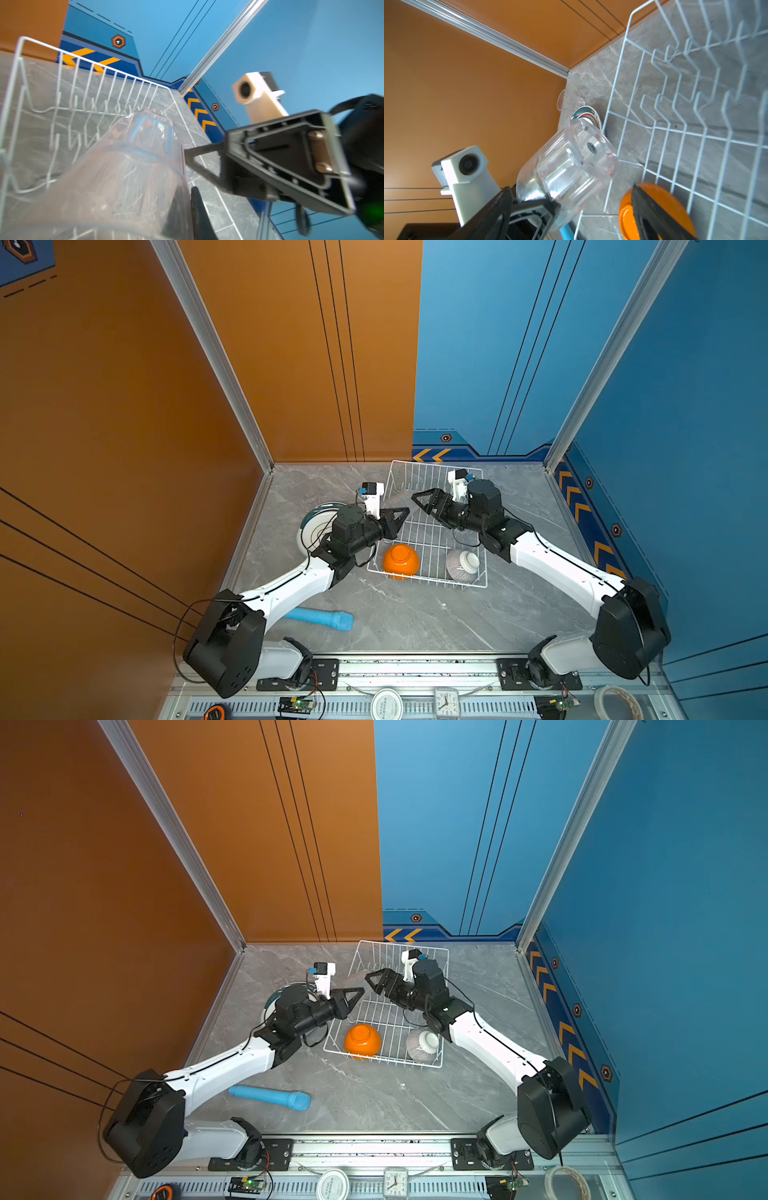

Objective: Unload the mixed dishes from the dish rack
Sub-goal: 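Hold the cup with the left gripper while the right gripper releases and withdraws, then carry the second cup with the left gripper toward the first cup on the table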

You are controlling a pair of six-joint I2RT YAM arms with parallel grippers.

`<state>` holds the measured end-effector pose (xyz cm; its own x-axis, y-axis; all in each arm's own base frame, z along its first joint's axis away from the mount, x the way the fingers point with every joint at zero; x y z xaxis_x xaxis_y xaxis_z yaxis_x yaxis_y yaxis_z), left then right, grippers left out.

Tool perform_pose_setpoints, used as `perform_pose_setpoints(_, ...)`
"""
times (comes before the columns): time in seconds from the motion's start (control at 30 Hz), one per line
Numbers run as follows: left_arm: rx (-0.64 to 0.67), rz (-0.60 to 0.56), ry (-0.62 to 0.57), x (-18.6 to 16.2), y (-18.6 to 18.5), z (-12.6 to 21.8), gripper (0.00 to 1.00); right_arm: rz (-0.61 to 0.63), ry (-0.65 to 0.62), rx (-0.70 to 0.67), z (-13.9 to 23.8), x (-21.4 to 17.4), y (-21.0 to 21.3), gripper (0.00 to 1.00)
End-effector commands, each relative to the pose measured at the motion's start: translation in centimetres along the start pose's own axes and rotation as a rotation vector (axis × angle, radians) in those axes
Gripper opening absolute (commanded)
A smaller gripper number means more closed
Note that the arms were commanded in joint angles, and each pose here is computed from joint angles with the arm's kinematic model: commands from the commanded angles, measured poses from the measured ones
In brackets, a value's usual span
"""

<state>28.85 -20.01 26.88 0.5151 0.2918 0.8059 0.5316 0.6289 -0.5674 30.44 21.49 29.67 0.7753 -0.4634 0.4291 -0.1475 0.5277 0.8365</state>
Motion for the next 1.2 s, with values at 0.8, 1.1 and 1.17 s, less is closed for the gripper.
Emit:
perform_pose_setpoints(0.8, 0.899, -0.226, 0.424, 10.2, 15.8, -4.4, 0.00, 0.231, -0.065, -0.545, 6.7, -1.6, -6.9, 0.91)
perform_pose_setpoints(1.1, 0.941, -0.170, 0.540, 9.9, 21.1, -5.8, 0.00, 0.225, -0.034, -0.574, 6.8, -2.3, -8.2, 0.91)
perform_pose_setpoints(1.17, 0.930, -0.158, 0.544, 9.8, 21.7, -6.0, 0.00, 0.227, -0.021, -0.573, 6.5, -2.5, -8.2, 0.91)
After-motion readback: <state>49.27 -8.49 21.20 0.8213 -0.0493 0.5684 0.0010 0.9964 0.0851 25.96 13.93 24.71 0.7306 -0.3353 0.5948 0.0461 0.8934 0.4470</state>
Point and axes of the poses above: each gripper's point midway between its finger pads, its own z axis back along the fingers, its own y axis along the line the jaws close on, x = y × z, the point moved 9 cm from there along z, back along the fingers, and after that the axes turned 5 degrees about -z, right-handed, at the moved point
